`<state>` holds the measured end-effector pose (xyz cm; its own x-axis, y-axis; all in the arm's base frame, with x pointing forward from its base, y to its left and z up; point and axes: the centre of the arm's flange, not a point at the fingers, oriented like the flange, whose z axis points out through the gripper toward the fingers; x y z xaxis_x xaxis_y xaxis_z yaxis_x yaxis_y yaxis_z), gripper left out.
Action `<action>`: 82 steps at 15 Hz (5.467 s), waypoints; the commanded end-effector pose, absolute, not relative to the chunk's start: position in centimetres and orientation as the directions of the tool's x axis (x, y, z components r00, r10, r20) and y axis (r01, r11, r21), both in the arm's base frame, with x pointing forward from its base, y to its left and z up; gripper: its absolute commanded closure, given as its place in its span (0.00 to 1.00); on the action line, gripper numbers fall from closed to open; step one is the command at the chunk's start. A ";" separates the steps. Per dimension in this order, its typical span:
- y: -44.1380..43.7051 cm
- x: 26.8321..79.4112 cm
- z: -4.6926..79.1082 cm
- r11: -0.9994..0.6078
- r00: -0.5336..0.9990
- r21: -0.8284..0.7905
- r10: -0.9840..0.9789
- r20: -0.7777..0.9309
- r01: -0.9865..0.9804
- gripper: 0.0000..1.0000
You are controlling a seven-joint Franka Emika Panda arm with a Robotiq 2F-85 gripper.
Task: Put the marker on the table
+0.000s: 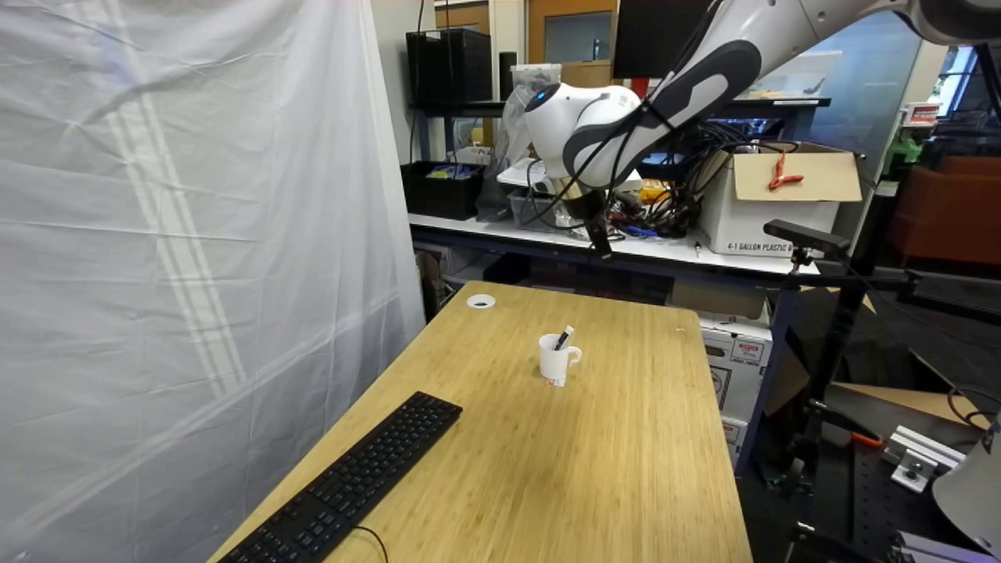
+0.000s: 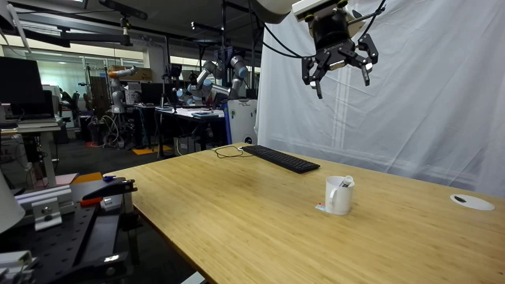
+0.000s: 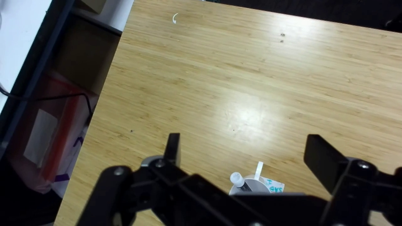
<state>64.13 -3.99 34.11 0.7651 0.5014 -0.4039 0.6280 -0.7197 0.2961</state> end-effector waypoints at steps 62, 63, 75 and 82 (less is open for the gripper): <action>-1.3 72.8 11.9 -0.351 0.280 0.001 0.746 -0.604 0.937 0.27; -1.2 72.8 12.0 -0.350 0.279 0.002 0.745 -0.606 0.937 0.30; -0.6 73.0 13.1 -0.314 0.258 0.015 0.749 -0.610 0.949 0.99; -0.8 73.3 16.3 -0.360 0.307 0.037 0.731 -0.610 0.932 0.95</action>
